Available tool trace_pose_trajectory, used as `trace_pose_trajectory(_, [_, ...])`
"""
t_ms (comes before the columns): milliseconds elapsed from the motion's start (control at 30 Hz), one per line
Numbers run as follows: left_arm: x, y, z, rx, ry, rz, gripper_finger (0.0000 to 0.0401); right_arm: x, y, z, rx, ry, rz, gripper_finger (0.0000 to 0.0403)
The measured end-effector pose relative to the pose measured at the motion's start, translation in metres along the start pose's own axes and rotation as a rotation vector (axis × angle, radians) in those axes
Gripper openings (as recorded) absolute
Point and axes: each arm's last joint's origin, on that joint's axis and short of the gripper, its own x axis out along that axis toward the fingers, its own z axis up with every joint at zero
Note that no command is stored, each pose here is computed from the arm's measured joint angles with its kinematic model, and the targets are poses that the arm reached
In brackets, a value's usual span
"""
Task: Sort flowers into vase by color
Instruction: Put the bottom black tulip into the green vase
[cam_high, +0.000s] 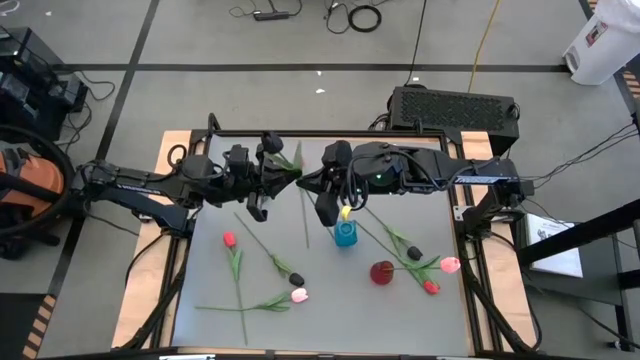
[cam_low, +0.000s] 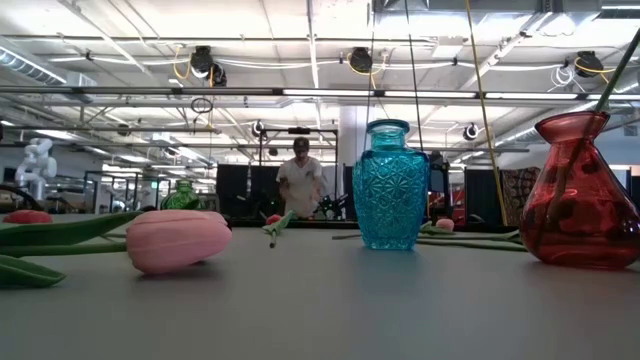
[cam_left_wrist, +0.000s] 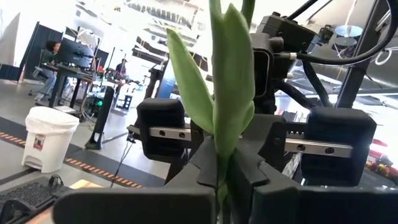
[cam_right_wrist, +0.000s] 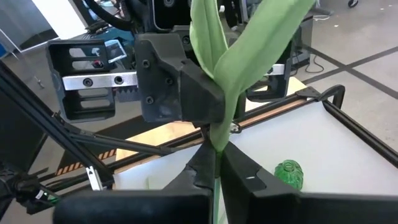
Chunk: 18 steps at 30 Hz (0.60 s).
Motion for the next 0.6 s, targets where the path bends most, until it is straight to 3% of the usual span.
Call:
trace_pose_trajectory(300, [0.0000,0.0001,-0.0001,0.035,0.001,0.001,0.0009,0.0000,0.0002,0.0000,-0.021,-0.001,0.001,0.0044])
trace_pose_trajectory(600, [0.0000,0.0019,-0.0033,0.056,0.029,0.036,0.0008,-0.0013,-0.0009,-0.0029,-0.028,0.033,-0.008,0.0118])
